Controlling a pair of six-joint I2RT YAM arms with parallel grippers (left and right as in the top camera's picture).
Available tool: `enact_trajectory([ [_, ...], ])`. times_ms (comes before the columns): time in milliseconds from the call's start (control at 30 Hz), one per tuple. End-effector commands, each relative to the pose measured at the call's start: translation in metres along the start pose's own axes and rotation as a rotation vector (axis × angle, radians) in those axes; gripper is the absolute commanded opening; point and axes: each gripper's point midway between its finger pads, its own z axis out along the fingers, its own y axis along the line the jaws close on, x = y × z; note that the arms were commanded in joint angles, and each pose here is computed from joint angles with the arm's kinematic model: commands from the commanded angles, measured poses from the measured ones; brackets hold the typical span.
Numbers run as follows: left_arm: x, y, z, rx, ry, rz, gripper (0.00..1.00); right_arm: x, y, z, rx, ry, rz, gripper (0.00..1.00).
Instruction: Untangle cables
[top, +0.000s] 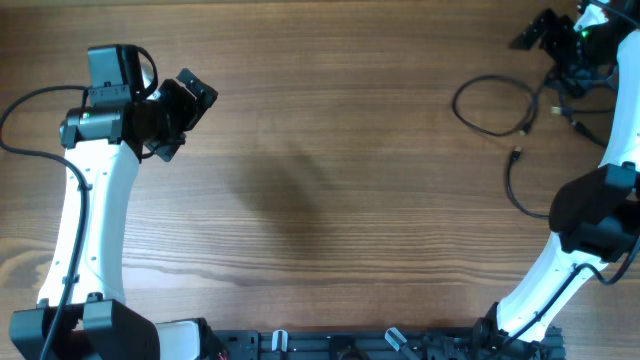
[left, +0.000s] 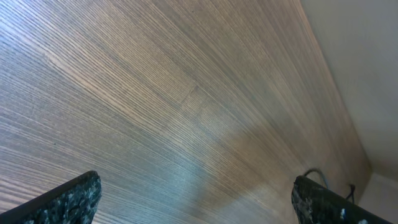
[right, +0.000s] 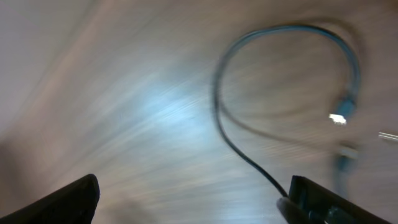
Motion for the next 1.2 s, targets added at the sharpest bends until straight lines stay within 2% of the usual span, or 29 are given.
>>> enact_trajectory([
  [0, -0.004, 0.001, 0.001, -0.005, -0.007, 0.008, 1.0, 0.006, 0.054, -0.014, -0.382, 0.127, 0.207, 0.99],
  [67, -0.004, 0.001, 0.001, -0.005, -0.007, 0.008, 1.0, 0.004, 0.053, -0.022, -0.41, 0.204, 0.516, 1.0],
  [100, -0.004, 0.001, 0.001, -0.005, -0.007, 0.008, 1.0, 0.002, 0.051, -0.026, -0.421, 0.227, 0.614, 1.0],
  [267, -0.004, 0.001, 0.001, -0.005, -0.007, 0.008, 1.0, -0.013, 0.037, -0.041, -0.45, 0.286, 0.969, 1.0],
  [367, -0.004, 0.001, 0.001, -0.005, -0.007, 0.008, 1.0, -0.033, 0.048, -0.058, -0.588, 0.288, 0.938, 1.0],
  [433, -0.004, 0.001, 0.001, -0.005, -0.007, 0.008, 1.0, -0.039, 0.048, -0.062, -0.613, 0.287, 0.96, 1.0],
  [467, -0.004, 0.001, 0.001, -0.005, -0.007, 0.008, 1.0, -0.042, 0.049, -0.065, -0.625, 0.298, 0.996, 1.0],
  [500, -0.004, 0.001, 0.001, -0.005, -0.007, 0.008, 1.0, -0.059, 0.052, -0.072, -0.659, 0.309, 1.133, 1.0],
  [600, -0.004, 0.001, 0.001, -0.005, -0.007, 0.008, 1.0, -0.093, 0.057, -0.084, -0.738, 0.225, 1.187, 1.0],
  [667, -0.004, 0.001, 0.001, -0.005, -0.007, 0.008, 1.0, -0.106, 0.037, -0.074, -0.679, 0.106, 1.302, 1.0],
  [733, -0.004, 0.001, 0.001, -0.005, -0.007, 0.008, 1.0, -0.101, 0.019, -0.062, -0.588, 0.032, 1.297, 0.95],
  [800, -0.004, 0.001, 0.001, -0.005, -0.007, 0.008, 1.0, -0.085, 0.018, -0.054, -0.534, 0.067, 1.267, 0.85],
  [867, -0.004, 0.001, 0.001, -0.005, -0.007, 0.008, 1.0, -0.07, 0.041, -0.058, -0.594, 0.177, 1.131, 0.87],
  [900, -0.004, 0.001, 0.001, -0.005, -0.007, 0.008, 1.0, -0.064, 0.052, -0.065, -0.637, 0.243, 1.102, 0.84],
  [967, -0.004, 0.001, 0.001, -0.005, -0.007, 0.008, 1.0, -0.057, 0.076, -0.09, -0.773, 0.384, 0.985, 0.86],
  [1000, -0.004, 0.001, 0.001, -0.005, -0.007, 0.008, 1.0, -0.055, 0.078, -0.093, -0.783, 0.411, 0.992, 0.87],
  [1067, -0.004, 0.001, 0.001, -0.005, -0.007, 0.008, 1.0, -0.057, 0.075, -0.09, -0.775, 0.382, 0.982, 0.92],
  [1133, -0.004, 0.001, 0.001, -0.005, -0.007, 0.008, 1.0, -0.065, 0.069, -0.076, -0.735, 0.18, 0.741, 0.92],
  [1167, -0.004, 0.001, 0.001, -0.005, -0.007, 0.008, 1.0, -0.065, 0.071, -0.071, -0.719, 0.085, 0.534, 0.9],
])
